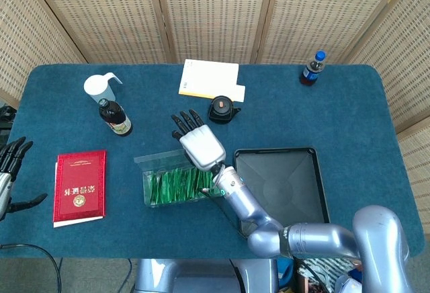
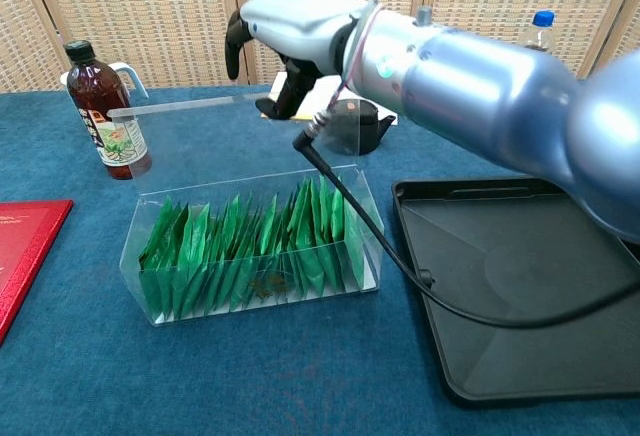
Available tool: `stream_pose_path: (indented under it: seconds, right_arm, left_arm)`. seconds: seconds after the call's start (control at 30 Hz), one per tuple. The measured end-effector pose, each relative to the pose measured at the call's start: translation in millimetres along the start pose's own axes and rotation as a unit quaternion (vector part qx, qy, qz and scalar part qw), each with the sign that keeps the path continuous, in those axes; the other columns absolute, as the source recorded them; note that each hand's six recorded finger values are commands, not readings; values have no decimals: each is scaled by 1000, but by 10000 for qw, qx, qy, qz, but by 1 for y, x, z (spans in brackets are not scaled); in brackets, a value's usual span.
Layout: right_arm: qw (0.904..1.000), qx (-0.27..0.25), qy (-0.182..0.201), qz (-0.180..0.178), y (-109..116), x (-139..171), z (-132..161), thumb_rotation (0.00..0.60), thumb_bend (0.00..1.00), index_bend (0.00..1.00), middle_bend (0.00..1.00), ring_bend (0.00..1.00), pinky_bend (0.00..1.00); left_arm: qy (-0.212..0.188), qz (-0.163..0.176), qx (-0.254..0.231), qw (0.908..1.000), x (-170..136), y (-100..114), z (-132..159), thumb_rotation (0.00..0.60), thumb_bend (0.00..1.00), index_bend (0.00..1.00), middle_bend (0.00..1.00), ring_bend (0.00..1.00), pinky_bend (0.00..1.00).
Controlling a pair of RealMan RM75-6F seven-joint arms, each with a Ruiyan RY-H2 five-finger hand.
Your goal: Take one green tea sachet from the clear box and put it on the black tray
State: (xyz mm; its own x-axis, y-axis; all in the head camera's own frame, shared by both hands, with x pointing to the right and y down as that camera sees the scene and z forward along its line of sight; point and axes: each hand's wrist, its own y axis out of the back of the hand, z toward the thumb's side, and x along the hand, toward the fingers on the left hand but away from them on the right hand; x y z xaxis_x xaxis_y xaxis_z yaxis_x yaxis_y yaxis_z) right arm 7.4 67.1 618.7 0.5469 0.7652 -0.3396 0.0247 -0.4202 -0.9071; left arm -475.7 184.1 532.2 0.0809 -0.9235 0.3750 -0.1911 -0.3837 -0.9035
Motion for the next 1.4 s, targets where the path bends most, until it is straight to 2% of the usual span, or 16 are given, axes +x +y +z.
stream_pose_path:
  seconds: [0.2,0.43,0.57,0.7,0.87,1.13,1.4]
  right_arm:
    - [9998,75,-128,120,-6,-10,2,600,610,346,127,71,113]
    - [9994,265,-110,215,-19,-12,5,600,610,346,118,71,113]
    - [9993,331,-22,153,-18,-11,8,600,604,346,117,71,113]
    - [9991,361,187,117,-15,-3,14,600,555,345,118,72,113]
    - [9962,581,618,183,-16,14,18,600,372,369,146,72,113]
    - [9818,1131,1480,379,-31,59,15,600,360,419,187,72,113]
    - [9763,1096,1784,540,-40,84,13,600,361,442,201,73,113]
  left_arm:
    - [28,-30,-33,10000,2,1,-3,600,54,0,0,0,0]
    - [57,-31,-78,9999,3,2,-6,600,55,0,0,0,0]
    - [61,-41,-82,9999,3,2,-7,600,54,0,0,0,0]
    - [45,-68,-71,9999,4,1,-7,600,54,0,0,0,0]
    - [16,-101,-51,9999,5,-1,-5,600,53,0,0,0,0]
    - [-15,-155,9,9999,5,-6,-1,600,54,0,0,0,0]
    - [-22,-169,37,9998,5,-7,1,600,54,0,0,0,0]
